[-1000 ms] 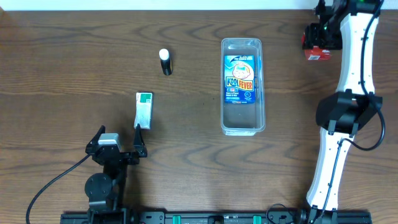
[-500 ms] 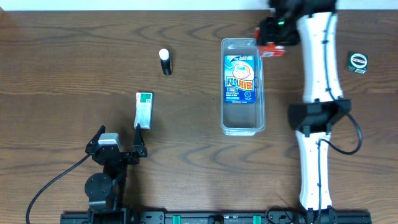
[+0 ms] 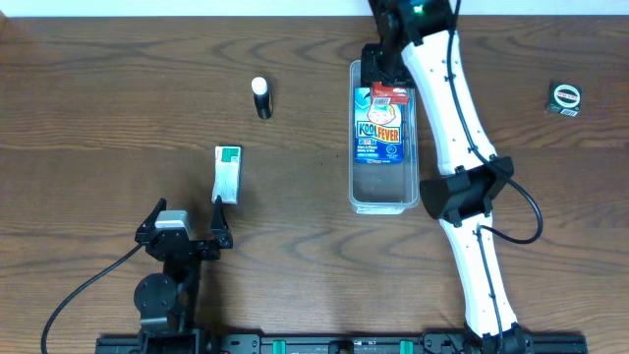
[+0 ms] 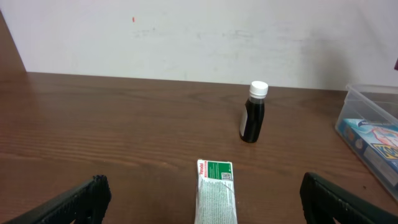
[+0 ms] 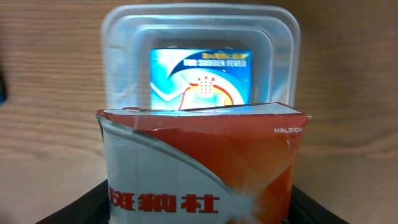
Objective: Pack container
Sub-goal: 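Carry the red-white box into the container and release it, then move the right gripper to the green Zam-Buk tin and grasp it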
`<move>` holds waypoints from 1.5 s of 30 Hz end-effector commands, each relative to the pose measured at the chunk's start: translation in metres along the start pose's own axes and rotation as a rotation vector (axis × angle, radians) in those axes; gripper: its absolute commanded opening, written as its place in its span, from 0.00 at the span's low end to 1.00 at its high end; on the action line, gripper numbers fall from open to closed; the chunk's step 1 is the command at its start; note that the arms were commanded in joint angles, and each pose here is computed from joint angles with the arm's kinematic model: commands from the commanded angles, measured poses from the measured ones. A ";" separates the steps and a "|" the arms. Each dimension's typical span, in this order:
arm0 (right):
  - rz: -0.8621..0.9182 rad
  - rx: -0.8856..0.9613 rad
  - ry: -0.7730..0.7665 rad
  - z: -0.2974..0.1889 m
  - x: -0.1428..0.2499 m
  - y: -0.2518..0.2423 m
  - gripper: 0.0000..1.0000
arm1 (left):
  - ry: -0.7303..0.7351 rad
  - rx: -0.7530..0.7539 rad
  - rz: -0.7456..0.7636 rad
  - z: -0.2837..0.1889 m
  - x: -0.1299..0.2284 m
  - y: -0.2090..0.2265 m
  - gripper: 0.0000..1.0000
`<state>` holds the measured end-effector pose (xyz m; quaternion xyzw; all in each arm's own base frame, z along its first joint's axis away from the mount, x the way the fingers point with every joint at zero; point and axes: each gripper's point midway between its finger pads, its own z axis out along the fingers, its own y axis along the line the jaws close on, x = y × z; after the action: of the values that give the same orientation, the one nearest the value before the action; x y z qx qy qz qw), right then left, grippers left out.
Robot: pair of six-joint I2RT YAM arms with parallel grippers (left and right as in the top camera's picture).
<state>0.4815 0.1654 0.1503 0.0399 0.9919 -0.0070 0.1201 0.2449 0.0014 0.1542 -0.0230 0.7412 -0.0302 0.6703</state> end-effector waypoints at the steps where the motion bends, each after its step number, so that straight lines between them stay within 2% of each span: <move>1: 0.044 0.088 -0.033 -0.002 0.002 -0.003 0.66 | 0.045 0.002 0.002 0.001 0.015 0.001 0.98; 13: -0.018 0.128 0.051 0.022 0.015 -0.009 0.69 | 0.045 0.002 0.002 0.001 0.015 0.001 0.98; 18: -0.073 0.056 0.086 0.032 0.020 0.006 0.70 | 0.045 0.002 0.002 0.001 0.015 0.001 0.98; 35: -0.076 0.057 0.089 0.052 0.018 0.008 0.71 | 0.045 0.002 0.002 0.001 0.015 0.001 0.98; 39: -0.082 0.020 0.015 0.027 0.001 0.005 0.71 | 0.045 0.002 0.002 0.001 0.015 0.001 0.98; 45: -0.157 -0.039 -0.153 -0.057 -0.028 -0.032 0.77 | 0.044 0.002 0.002 0.001 0.015 0.001 0.98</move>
<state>0.4881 0.1635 0.1226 -0.0189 0.9942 -0.0181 0.1046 0.2449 0.0014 0.1543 -0.0230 0.7410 -0.0302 0.6704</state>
